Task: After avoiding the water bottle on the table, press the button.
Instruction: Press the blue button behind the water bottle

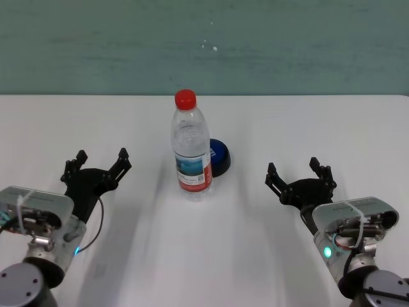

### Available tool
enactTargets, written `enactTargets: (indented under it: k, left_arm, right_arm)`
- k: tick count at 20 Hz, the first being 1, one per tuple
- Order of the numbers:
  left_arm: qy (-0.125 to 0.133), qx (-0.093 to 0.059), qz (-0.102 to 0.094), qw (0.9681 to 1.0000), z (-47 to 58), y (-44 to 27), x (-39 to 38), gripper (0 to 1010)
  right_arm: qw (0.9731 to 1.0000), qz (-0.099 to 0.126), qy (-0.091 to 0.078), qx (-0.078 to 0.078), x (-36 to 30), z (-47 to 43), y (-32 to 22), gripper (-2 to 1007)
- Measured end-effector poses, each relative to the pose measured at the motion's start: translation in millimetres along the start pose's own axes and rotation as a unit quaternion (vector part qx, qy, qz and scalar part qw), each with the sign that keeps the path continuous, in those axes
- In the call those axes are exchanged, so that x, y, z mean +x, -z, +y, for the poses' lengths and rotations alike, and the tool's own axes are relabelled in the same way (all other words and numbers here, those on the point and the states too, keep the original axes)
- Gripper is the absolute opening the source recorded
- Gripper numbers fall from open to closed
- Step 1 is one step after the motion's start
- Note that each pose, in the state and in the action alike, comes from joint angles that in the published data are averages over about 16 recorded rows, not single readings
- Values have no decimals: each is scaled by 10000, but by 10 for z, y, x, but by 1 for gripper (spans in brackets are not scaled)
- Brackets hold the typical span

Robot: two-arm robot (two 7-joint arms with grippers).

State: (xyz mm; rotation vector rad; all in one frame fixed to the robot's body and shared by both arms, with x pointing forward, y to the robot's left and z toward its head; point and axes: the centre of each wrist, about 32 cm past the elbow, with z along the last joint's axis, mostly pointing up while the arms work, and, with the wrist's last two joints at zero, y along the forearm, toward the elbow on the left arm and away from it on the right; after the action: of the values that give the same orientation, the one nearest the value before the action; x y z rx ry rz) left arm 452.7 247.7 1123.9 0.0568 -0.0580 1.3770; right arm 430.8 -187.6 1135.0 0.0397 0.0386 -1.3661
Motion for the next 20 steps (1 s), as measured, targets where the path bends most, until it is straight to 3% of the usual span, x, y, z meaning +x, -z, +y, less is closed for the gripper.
enactTargets:
  k: [10, 20]
  left_arm:
    - [83, 38, 51, 9999, 66, -13, 35, 1010]
    - [280, 49, 99, 9995, 264, -74, 108, 1010]
  right_arm:
    - [10000, 0, 0, 0, 0, 0, 0, 1004]
    - [10000, 0, 0, 0, 0, 0, 0, 1004]
